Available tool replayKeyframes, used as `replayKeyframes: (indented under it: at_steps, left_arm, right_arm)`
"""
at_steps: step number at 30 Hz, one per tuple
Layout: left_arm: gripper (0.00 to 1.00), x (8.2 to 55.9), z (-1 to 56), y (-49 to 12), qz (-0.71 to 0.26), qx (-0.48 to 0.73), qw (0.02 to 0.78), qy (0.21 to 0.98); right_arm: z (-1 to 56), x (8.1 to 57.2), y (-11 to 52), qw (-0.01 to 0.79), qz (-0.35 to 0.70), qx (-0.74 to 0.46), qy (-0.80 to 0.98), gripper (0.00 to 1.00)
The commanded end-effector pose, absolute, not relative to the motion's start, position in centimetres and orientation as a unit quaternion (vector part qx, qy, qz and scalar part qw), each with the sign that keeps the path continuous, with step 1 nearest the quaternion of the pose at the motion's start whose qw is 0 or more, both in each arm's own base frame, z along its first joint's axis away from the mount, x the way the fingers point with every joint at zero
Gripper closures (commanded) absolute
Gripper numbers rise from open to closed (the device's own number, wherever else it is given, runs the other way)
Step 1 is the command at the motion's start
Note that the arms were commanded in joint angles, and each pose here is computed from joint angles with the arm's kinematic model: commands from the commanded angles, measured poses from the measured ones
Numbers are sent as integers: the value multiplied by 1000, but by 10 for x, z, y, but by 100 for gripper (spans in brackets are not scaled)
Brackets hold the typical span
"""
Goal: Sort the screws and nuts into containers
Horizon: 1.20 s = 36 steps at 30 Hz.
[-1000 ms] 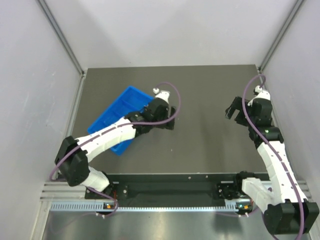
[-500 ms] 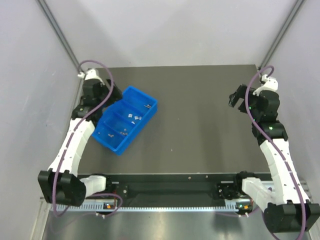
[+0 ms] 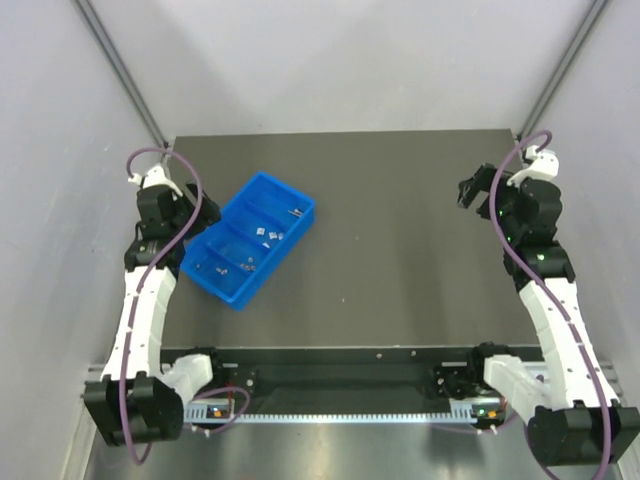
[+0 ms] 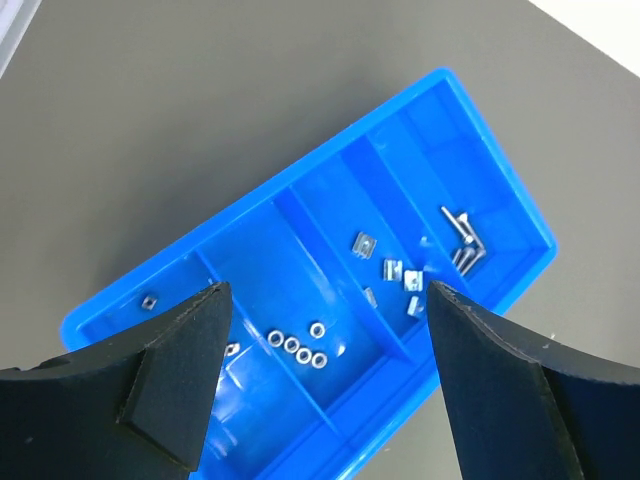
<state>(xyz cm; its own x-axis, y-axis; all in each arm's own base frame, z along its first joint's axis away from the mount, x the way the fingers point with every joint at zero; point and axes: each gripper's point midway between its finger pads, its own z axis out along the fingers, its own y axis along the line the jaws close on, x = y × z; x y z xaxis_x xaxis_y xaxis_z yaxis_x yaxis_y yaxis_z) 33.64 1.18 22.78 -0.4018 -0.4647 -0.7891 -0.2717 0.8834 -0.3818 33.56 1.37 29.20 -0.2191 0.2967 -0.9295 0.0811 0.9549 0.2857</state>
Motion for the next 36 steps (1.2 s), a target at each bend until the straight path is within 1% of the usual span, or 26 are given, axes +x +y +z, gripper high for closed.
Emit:
replayKeyframes:
  at_steps: [1, 7, 11, 23, 29, 36]
  left_arm:
    - [16, 330, 238, 17, -81, -207, 527, 820]
    - [16, 324, 244, 12, -97, -200, 547, 807]
    - [16, 321, 250, 9, -103, -194, 555, 803]
    - [16, 314, 260, 0, -122, -178, 570, 793]
    - [16, 316, 262, -8, -143, -165, 569, 793]
    - [16, 316, 263, -10, -149, -161, 568, 793]
  right_arm:
    - [304, 327, 19, 641, 106, 98, 754, 0]
    - [328, 311, 17, 673, 103, 95, 727, 0]
    - [336, 310, 16, 680, 100, 95, 720, 0]
    - [311, 332, 22, 640, 113, 98, 753, 0]
    - [311, 337, 21, 645, 108, 90, 751, 0]
    - [325, 336, 21, 660, 106, 82, 739, 0]
